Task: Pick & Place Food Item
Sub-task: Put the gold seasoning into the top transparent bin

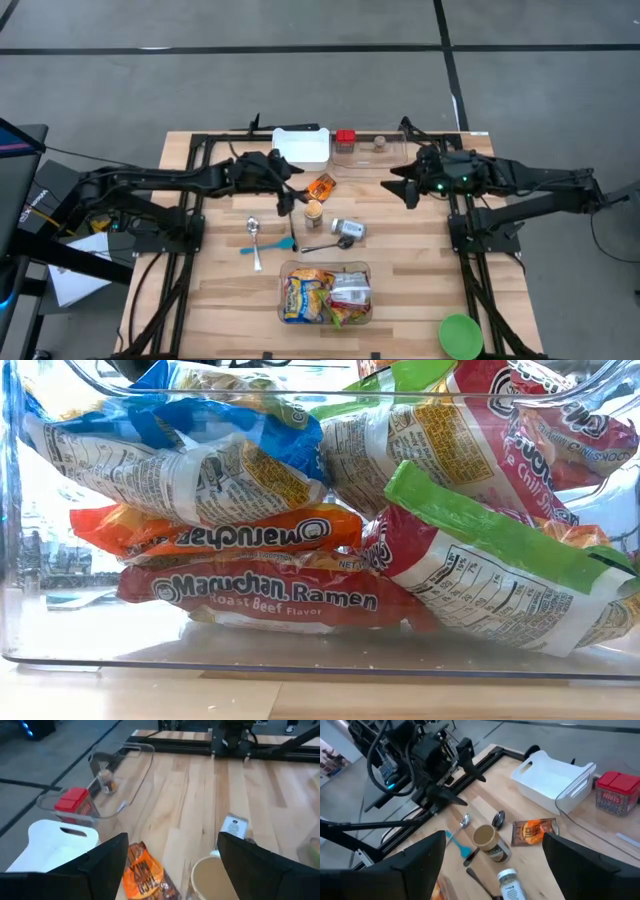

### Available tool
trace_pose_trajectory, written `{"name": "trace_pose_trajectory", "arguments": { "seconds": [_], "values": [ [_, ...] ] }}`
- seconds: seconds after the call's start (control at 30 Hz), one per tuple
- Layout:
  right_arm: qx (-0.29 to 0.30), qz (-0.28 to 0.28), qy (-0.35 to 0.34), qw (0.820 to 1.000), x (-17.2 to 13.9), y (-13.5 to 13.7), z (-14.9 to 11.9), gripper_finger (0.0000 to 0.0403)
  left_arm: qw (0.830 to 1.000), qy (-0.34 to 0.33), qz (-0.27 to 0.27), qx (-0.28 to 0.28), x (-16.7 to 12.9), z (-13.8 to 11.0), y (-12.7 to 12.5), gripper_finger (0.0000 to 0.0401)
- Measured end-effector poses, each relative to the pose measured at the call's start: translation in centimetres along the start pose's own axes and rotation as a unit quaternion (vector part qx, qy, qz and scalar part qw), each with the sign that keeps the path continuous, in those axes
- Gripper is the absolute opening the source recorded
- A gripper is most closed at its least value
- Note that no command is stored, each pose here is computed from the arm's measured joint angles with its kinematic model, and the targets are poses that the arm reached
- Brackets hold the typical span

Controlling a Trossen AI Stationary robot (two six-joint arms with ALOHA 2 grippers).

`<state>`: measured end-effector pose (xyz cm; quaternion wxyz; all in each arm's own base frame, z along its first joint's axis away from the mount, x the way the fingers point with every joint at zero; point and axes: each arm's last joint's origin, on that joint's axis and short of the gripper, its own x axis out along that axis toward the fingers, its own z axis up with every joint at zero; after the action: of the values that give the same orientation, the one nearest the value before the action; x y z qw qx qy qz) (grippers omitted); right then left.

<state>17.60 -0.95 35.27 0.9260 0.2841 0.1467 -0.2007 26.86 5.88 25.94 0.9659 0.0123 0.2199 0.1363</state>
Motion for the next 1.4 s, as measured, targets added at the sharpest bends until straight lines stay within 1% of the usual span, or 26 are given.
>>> {"name": "trace_pose_trajectory", "arguments": {
  "seconds": [0.07, 0.2, 0.3, 0.43, 0.57, 0.63, 0.83, 0.97, 1.13, 1.27, 1.4],
  "values": [
    [0.002, 0.002, 0.001, 1.000, 0.0, -0.1, 0.1, 0.0327, 1.000, -0.003, -0.011, -0.001, 0.4, 0.0, -0.1, 0.0301],
    [-0.002, 0.003, 0.004, 1.000, 0.1, -0.2, 0.1, 0.0327, 0.998, 0.018, -0.059, -0.003, 1.4, -0.8, -0.7, 0.0304],
    [-0.003, 0.002, 0.005, 1.000, 0.1, -0.2, 0.1, 0.0327, 0.996, 0.035, -0.081, -0.014, 2.3, -1.4, -1.2, 0.0311],
    [-0.005, -0.003, 0.011, 1.000, 0.1, -0.3, 0.0, 0.0327, 0.995, 0.047, -0.088, -0.008, 3.2, -2.1, -1.8, 0.0320],
    [-0.007, -0.005, 0.018, 1.000, 0.1, -0.3, -0.2, 0.0327, 0.994, 0.045, -0.098, -0.005, 4.0, -2.0, -2.2, 0.0326],
    [-0.007, -0.005, 0.017, 1.000, 0.1, -0.3, -0.2, 0.0327, 0.993, 0.053, -0.109, -0.003, 4.7, -2.0, -2.6, 0.0327],
    [-0.007, -0.007, 0.020, 1.000, 0.1, -0.4, -0.2, 0.0327, 0.989, 0.089, -0.113, 0.024, 6.0, -1.8, -2.9, 0.0326],
    [-0.009, -0.013, 0.028, 0.999, 0.1, -0.5, -0.4, 0.0327, 0.986, 0.118, -0.114, 0.040, 6.0, -1.7, -2.8, 0.0326],
    [-0.009, -0.013, 0.029, 0.999, 0.1, -0.5, -0.4, 0.0327, 0.979, 0.152, -0.126, 0.041, 5.8, -1.9, -2.9, 0.0327],
    [-0.010, -0.015, 0.031, 0.999, 0.0, -0.5, -0.4, 0.0327, 0.979, 0.154, -0.127, 0.035, 5.8, -1.9, -2.9, 0.0327],
    [-0.012, -0.019, 0.036, 0.999, 0.0, -0.6, -0.5, 0.0327, 0.983, 0.130, -0.124, 0.024, 5.4, -1.1, -2.9, 0.0327]
  ]
}}
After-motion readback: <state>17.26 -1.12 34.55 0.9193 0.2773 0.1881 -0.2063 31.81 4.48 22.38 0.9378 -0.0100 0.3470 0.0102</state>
